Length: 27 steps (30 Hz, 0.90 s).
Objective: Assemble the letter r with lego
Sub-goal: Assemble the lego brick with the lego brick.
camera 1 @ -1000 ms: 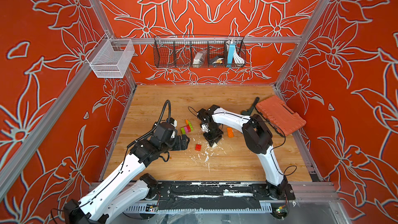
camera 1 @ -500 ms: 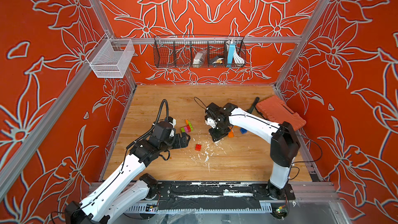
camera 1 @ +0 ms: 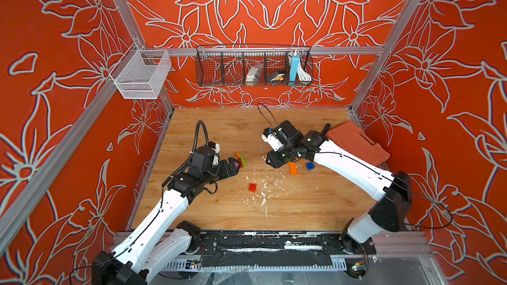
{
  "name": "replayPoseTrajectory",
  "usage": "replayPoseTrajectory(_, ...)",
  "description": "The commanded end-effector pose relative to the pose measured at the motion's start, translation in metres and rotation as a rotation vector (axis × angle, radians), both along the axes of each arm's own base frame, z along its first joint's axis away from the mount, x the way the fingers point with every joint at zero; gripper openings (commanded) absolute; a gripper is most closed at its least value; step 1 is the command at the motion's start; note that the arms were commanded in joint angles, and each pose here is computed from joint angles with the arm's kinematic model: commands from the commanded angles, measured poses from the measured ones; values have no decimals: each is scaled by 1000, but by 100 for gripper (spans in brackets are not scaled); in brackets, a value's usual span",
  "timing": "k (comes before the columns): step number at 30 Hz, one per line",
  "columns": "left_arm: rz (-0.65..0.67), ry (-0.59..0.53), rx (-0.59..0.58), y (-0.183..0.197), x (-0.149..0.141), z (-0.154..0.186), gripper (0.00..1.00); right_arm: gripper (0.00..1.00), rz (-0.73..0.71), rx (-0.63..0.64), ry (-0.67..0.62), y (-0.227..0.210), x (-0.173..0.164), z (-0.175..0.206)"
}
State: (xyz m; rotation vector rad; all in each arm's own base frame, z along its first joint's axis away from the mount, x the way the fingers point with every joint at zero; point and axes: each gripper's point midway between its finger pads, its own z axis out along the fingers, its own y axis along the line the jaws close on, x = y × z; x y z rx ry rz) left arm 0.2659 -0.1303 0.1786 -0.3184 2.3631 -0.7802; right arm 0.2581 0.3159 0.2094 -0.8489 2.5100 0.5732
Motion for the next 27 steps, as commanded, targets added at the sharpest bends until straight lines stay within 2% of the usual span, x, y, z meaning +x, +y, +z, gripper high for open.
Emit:
replayPoseTrajectory(1, -4, -23, -62, -2, 11, 11, 95, 0, 38, 188, -111, 22, 4, 41)
replayPoseTrajectory(4, 10, -15, -85, 5, 17, 10, 95, 0, 94, 230, -163, 34, 4, 50)
replayPoseTrajectory(8, 37, -10, -126, 16, 24, 12, 95, 0, 191, 109, -250, 43, 2, 35)
replayPoseTrajectory(15, 81, 22, -268, 40, 30, 15, 94, 0, 325, -156, -34, 44, -20, -28)
replayPoseTrajectory(22, 132, 17, -370, 63, 30, 21, 94, 0, 330, -443, 94, 33, -24, -87)
replayPoseTrajectory(27, 172, 3, -383, 78, 26, 26, 93, 0, 375, -519, 147, 41, -38, -109)
